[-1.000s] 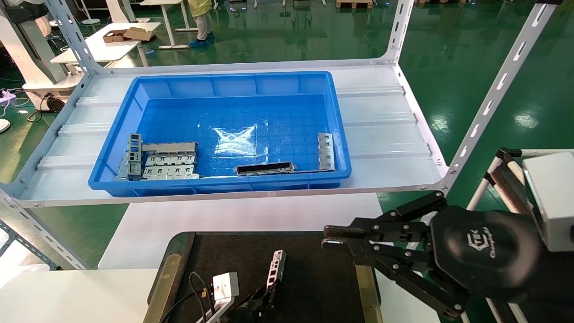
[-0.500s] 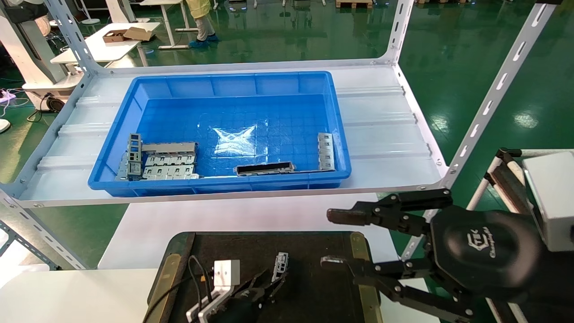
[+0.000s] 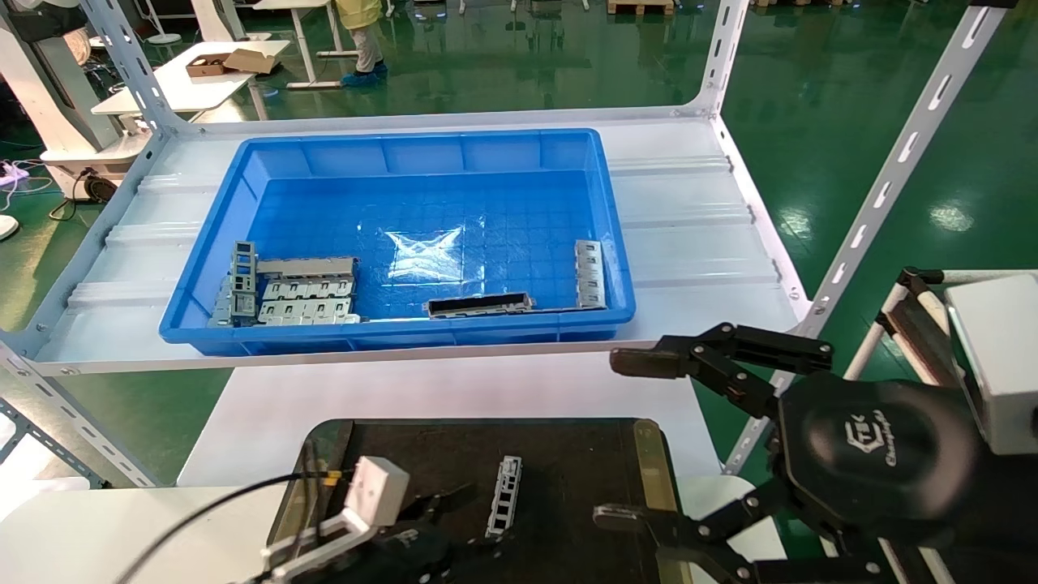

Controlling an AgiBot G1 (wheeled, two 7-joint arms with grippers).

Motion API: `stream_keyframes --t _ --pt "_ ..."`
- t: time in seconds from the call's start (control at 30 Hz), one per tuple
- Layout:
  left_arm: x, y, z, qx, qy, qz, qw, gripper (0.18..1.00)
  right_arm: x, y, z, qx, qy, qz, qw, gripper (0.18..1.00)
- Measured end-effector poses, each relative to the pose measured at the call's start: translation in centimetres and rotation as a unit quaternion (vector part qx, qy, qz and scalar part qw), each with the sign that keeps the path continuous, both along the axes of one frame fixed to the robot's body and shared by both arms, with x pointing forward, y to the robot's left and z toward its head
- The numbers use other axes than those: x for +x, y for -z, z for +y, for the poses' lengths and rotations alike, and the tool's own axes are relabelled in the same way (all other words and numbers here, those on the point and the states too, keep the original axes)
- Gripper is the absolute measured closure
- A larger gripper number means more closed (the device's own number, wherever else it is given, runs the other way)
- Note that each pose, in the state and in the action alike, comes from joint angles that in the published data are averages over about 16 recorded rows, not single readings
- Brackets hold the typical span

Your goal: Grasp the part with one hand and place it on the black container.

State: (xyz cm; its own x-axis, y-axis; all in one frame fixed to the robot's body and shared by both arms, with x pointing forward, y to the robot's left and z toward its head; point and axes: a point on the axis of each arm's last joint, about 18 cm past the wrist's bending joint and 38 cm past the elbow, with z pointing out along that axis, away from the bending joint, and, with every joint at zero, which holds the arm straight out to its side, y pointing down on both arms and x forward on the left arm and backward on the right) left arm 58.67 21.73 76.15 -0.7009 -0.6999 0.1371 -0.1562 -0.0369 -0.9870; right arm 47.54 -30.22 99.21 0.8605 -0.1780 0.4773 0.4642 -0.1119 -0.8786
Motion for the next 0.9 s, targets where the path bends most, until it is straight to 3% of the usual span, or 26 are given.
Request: stream_keyframes --t 0.47,0.9 --pt "-5.0 -3.3 6.4 0.067 0.096 -0.060 0.9913 0.200 0.0 0.0 0.0 0.000 0.000 0.000 1.000 0.229" --pt "-7.1 -5.8 8.7 0.088 0.129 -0.088 0.9839 0.184 0.0 0.0 0.0 0.000 0.000 0.000 1.000 0.179"
